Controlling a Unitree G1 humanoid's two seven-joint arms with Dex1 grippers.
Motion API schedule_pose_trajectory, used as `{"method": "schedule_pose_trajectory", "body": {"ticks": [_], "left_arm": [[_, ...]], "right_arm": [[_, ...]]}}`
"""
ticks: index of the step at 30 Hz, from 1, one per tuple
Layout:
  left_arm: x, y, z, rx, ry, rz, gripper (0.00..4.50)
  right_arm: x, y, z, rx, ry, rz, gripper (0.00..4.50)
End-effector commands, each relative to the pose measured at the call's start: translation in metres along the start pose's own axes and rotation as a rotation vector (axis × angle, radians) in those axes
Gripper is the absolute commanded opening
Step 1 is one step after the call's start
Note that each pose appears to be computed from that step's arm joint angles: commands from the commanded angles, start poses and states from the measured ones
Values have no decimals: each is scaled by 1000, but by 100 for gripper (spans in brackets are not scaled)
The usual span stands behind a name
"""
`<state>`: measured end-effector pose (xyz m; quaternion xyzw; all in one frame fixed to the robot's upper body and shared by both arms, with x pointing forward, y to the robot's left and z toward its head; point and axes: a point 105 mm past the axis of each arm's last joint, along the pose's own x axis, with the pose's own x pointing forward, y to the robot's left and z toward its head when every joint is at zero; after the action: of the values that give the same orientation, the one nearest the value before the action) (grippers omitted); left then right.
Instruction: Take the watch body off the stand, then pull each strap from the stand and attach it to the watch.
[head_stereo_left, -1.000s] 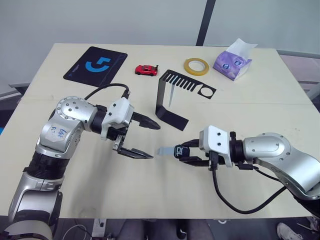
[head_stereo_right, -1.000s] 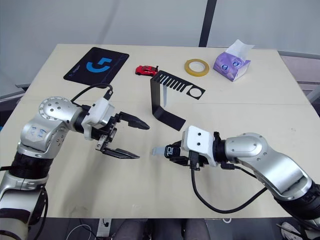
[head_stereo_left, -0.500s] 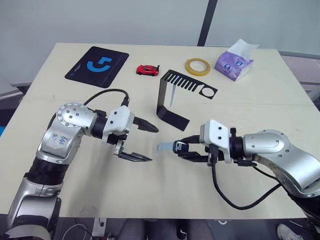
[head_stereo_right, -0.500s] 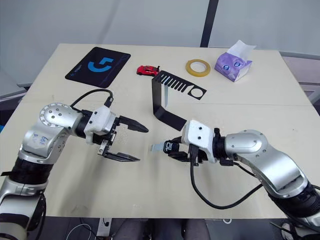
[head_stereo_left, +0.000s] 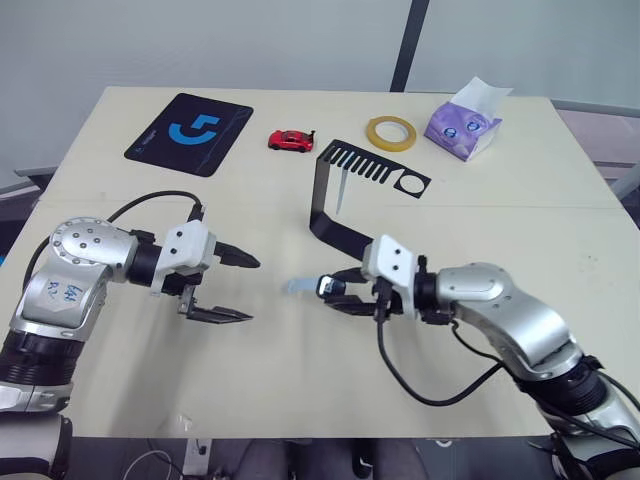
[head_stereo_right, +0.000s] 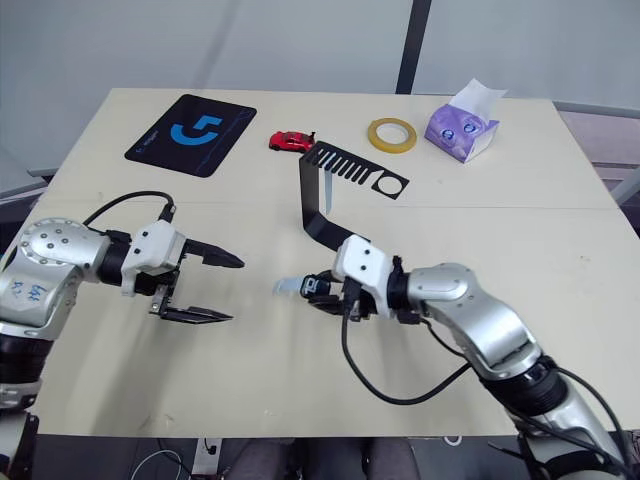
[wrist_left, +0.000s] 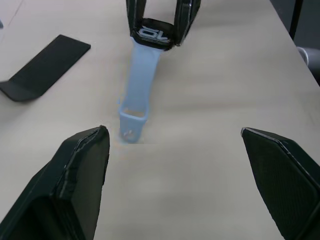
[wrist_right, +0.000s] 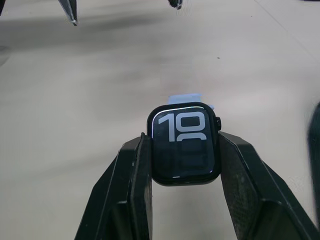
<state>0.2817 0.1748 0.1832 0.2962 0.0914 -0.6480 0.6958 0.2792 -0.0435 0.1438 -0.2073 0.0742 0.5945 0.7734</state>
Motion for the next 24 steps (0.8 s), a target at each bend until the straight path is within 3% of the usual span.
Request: {"method": "schedule_pose_trajectory", "body": {"ticks": [1,5,14,20,24], "left_arm": [[-6,-4,4,47,24,10,447],[0,-13,1,41,27,-11,447],[6,-17,3,44,12,-25,447],[9,-14,2,39,-12,-9,450],[-5,-8,-9,-66,-43,114,450]], "right_arm": [[2,6,-18,-17,53,33,153],[2,12,-40,-17,123,71,153],[-3,6,-45,-31,144,60,153],[-23,5,-35,-98,138,58,432],[-64,-2,-23,-66,93,-73,447]]}}
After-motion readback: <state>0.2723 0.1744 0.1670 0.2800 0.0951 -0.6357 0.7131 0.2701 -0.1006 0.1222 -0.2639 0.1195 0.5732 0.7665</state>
